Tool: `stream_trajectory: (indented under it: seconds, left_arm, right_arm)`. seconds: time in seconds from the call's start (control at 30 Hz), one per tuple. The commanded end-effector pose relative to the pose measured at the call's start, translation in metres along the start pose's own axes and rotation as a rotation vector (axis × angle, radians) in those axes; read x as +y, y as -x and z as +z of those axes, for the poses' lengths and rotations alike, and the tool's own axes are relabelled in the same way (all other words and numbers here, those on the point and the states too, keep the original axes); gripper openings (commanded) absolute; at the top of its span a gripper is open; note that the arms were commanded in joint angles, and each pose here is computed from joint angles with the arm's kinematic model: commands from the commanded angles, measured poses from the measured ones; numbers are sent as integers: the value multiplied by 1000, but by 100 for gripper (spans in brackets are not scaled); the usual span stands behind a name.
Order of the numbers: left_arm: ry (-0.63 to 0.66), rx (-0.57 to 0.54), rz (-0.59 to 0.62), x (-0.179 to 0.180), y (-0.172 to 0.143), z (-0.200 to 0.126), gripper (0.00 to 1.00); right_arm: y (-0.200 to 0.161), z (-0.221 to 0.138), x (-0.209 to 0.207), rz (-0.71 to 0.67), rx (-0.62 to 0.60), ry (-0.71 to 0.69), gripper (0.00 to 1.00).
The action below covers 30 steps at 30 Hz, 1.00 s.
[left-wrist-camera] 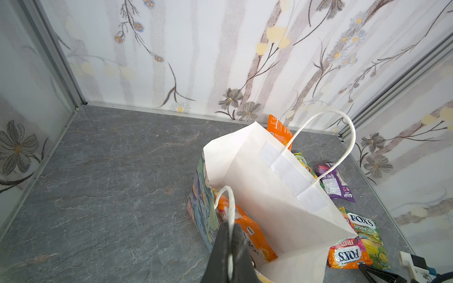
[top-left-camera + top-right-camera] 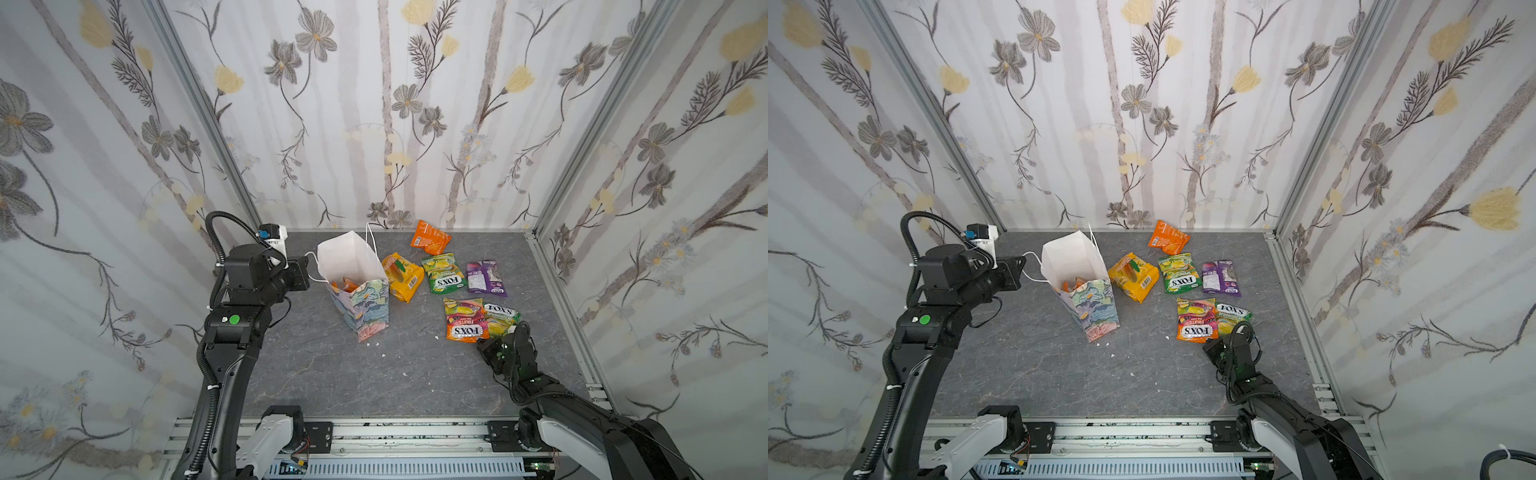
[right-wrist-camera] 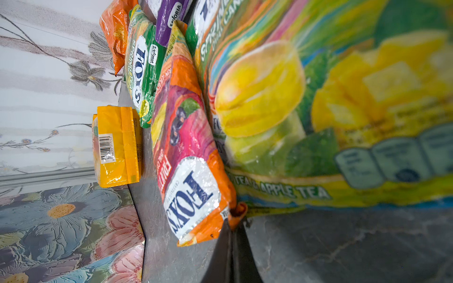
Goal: Place the snacks into the paper bag
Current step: Pick up the snack from the middle-right of the table.
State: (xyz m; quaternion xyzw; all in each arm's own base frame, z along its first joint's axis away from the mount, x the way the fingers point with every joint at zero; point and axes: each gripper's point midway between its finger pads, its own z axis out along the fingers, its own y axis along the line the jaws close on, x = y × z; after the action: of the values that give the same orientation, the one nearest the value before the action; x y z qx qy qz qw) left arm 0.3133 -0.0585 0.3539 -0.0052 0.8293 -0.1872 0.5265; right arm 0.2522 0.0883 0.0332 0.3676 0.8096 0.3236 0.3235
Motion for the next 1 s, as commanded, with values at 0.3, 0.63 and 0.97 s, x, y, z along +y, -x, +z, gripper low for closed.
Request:
stream_trajectory:
  seconds: [0.3,0.63,0.97]
  left_arm:
    - [-3,-25,20,-1,5,-2,0]
    - [-2,-24,17,-1,5,-2,0]
    - [-4,-29,16,-2,6,-2,0]
  right_arm:
    - [18,-10,37,-123,-40,37,0]
    - [38,-23,101,-277,-65,134,0]
    - [46,-27,164,-433,-34,232,0]
